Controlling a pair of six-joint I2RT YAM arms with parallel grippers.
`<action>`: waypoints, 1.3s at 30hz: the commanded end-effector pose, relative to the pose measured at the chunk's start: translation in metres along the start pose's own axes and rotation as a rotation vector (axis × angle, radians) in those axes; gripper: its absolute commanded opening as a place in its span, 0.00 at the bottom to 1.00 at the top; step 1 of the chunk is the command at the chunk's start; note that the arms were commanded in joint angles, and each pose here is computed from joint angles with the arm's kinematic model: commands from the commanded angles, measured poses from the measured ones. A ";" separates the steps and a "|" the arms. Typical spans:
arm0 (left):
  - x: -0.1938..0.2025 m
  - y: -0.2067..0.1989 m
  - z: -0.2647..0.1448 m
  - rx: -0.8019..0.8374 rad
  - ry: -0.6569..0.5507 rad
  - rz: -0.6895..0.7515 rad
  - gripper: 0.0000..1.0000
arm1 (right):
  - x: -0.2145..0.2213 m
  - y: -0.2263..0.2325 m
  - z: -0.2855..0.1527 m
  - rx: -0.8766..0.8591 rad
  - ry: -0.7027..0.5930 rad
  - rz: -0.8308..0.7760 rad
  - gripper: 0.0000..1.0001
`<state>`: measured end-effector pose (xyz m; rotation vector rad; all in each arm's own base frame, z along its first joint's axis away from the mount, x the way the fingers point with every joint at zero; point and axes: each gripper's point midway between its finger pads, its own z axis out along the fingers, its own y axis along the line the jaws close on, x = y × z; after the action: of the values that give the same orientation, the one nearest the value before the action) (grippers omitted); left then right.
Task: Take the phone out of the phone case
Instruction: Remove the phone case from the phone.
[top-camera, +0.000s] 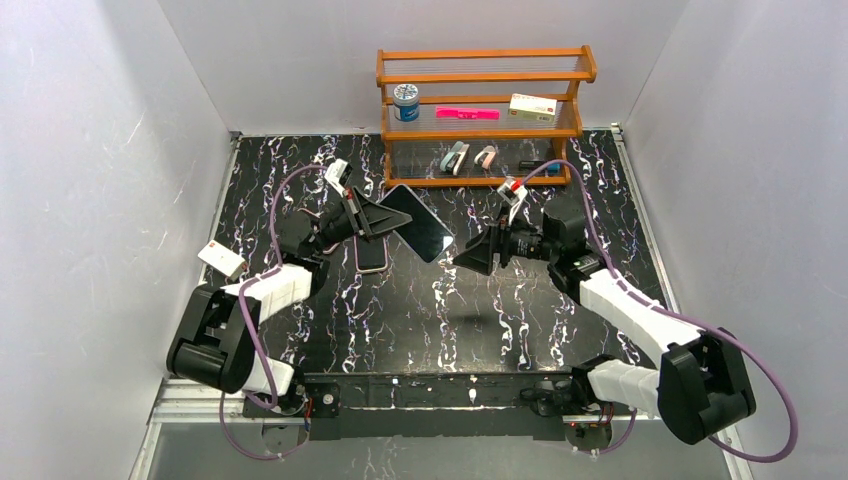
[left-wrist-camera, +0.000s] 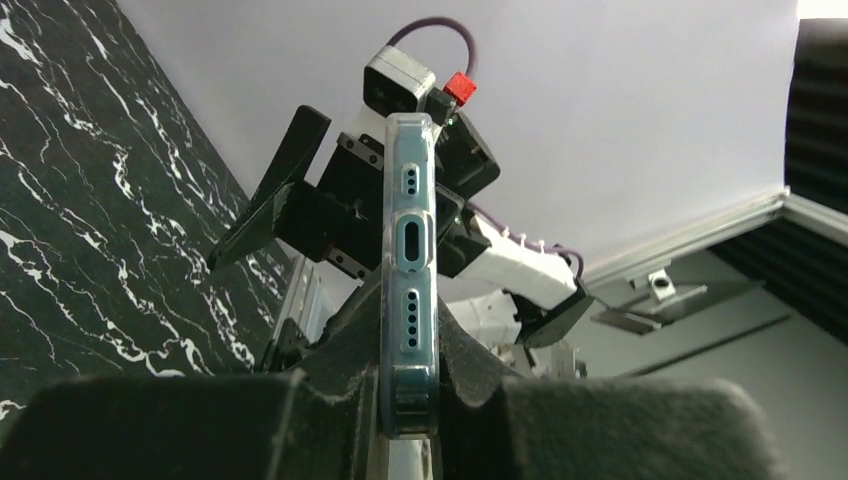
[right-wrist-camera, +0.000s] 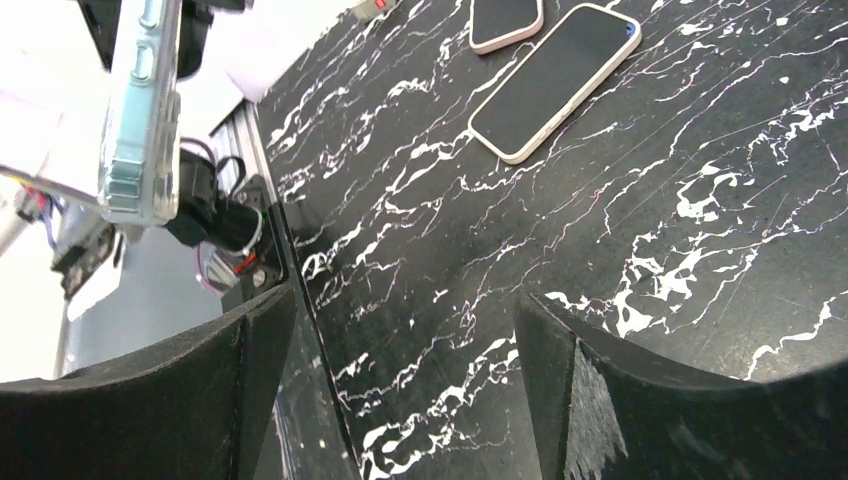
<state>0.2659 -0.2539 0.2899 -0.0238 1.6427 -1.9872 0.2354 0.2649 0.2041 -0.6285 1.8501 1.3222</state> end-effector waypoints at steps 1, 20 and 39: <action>0.008 -0.020 0.000 0.050 0.152 0.121 0.00 | -0.013 0.021 -0.007 -0.061 0.026 -0.136 0.87; -0.010 0.027 -0.010 -0.287 0.238 0.323 0.00 | -0.025 0.045 -0.005 -0.220 0.106 -0.222 0.86; 0.012 -0.024 -0.012 -0.114 0.350 0.430 0.00 | -0.011 0.066 0.022 -0.535 0.257 -0.309 0.75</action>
<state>0.2585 -0.2443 0.2679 0.4590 1.9174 -1.6165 0.2098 0.3005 0.2333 -1.2449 1.6106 1.5421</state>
